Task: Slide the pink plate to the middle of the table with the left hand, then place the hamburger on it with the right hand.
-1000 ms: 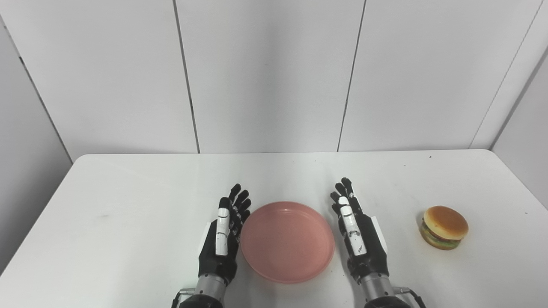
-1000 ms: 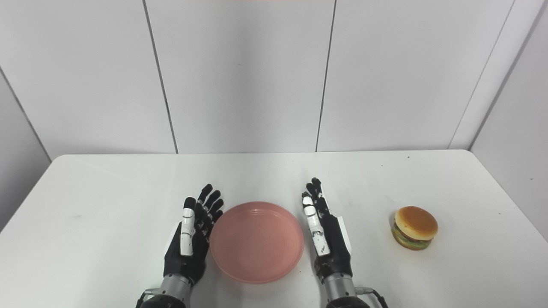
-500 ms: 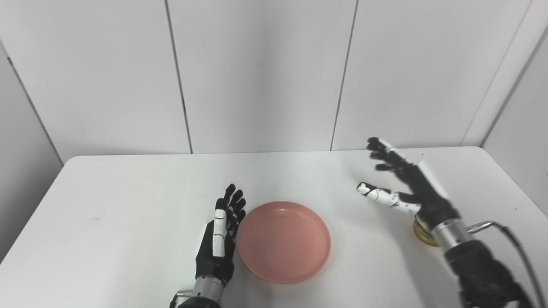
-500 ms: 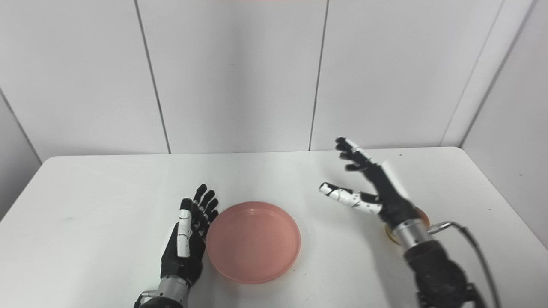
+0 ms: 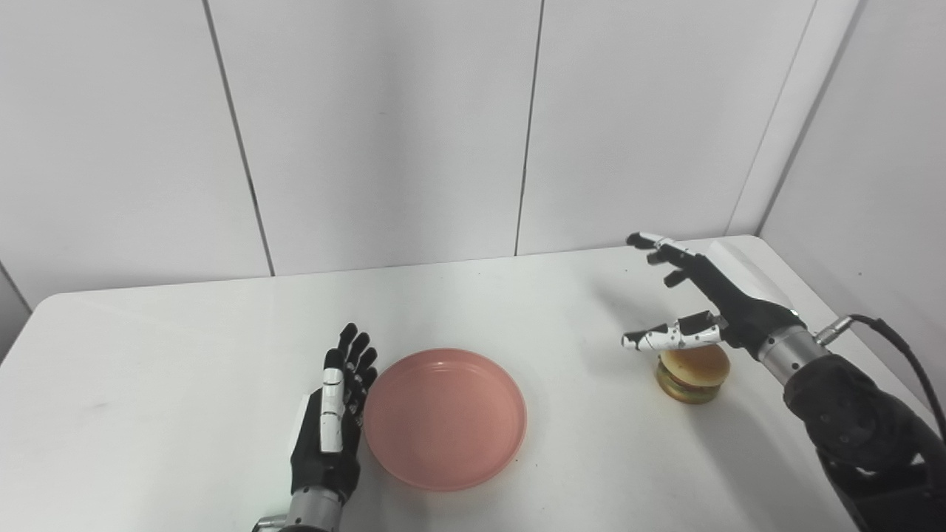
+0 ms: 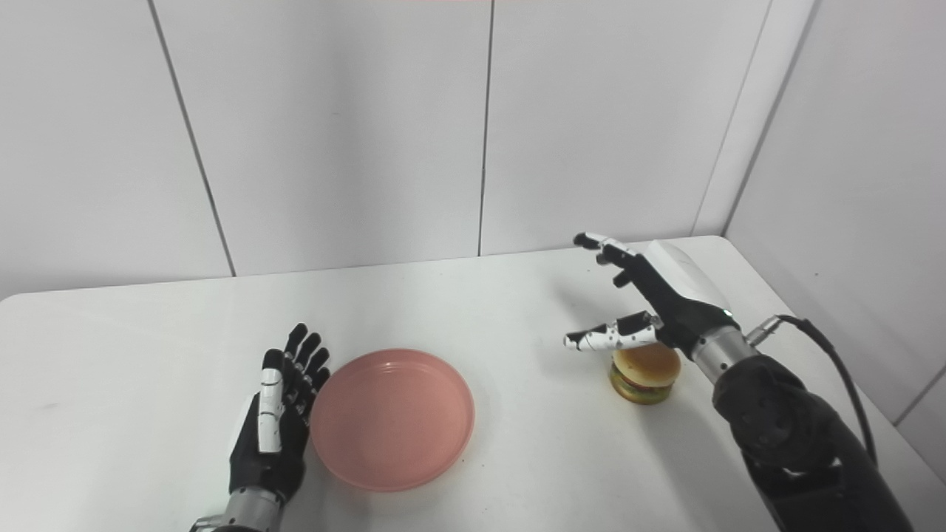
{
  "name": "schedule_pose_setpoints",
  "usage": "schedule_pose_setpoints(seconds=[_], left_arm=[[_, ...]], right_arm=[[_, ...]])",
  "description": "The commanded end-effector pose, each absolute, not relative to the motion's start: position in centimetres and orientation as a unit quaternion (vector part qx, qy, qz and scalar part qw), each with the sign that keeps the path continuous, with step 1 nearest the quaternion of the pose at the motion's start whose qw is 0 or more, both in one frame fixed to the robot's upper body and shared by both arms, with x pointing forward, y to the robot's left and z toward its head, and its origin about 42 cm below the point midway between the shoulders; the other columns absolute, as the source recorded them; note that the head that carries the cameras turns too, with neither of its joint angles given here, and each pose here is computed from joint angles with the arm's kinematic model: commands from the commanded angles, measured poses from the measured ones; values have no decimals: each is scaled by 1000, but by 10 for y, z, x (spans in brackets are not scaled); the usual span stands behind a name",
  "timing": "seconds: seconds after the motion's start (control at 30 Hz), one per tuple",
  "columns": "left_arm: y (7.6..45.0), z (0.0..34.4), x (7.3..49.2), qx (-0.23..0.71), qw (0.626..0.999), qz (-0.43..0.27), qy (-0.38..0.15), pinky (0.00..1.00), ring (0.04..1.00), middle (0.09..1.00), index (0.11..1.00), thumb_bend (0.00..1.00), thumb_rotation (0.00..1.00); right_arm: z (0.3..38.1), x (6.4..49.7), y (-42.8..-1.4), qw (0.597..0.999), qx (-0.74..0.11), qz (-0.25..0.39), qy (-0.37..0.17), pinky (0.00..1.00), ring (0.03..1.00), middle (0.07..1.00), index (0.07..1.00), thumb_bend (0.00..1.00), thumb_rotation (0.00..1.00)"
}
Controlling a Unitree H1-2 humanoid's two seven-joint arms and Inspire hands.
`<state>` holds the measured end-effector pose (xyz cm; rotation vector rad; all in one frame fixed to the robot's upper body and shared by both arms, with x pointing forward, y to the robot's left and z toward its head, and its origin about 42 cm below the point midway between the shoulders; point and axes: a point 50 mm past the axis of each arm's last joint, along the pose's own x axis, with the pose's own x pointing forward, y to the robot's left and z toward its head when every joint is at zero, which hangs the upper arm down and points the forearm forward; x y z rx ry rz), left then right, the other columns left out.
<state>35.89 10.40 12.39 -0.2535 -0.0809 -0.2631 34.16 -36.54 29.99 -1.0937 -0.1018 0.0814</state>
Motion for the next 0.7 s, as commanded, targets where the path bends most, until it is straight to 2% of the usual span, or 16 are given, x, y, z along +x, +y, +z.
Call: schedule_pose_setpoints(seconds=[0.0, 0.07, 0.17, 0.27, 0.3, 0.4, 0.47, 0.67], left_arm=[[119, 107, 355, -111, 985, -128, -21, 1000, 983, 987, 976, 637, 1000], [121, 106, 355, -106, 986, -128, -22, 994, 974, 977, 970, 641, 1000], [124, 105, 357, -101, 986, -128, -25, 986, 967, 969, 964, 653, 1000], [125, 105, 356, -101, 986, -130, -24, 993, 971, 974, 969, 652, 1000], [124, 105, 356, -100, 986, -130, -24, 989, 971, 977, 971, 647, 1000], [124, 105, 356, -99, 986, -129, -24, 988, 971, 978, 971, 646, 1000], [123, 105, 356, -100, 986, -130, -24, 989, 972, 979, 971, 646, 1000], [121, 107, 354, -107, 985, -130, -22, 993, 973, 979, 972, 635, 1000]], right_arm=[[320, 349, -374, 828, -558, 26, -53, 746, 851, 868, 853, 867, 267], [318, 352, -378, 818, -574, 24, -31, 776, 875, 876, 856, 905, 319], [310, 354, -387, 805, -594, 16, 5, 806, 903, 891, 858, 917, 310], [304, 356, -395, 792, -610, 17, 23, 843, 921, 899, 861, 923, 307], [301, 357, -397, 787, -617, 18, 26, 887, 928, 899, 868, 941, 342], [294, 359, -406, 770, -636, 20, 42, 939, 939, 909, 884, 960, 378], [288, 362, -412, 762, -645, 23, 52, 945, 939, 911, 888, 961, 378], [270, 369, -423, 754, -651, 32, 84, 958, 950, 926, 890, 994, 461]])
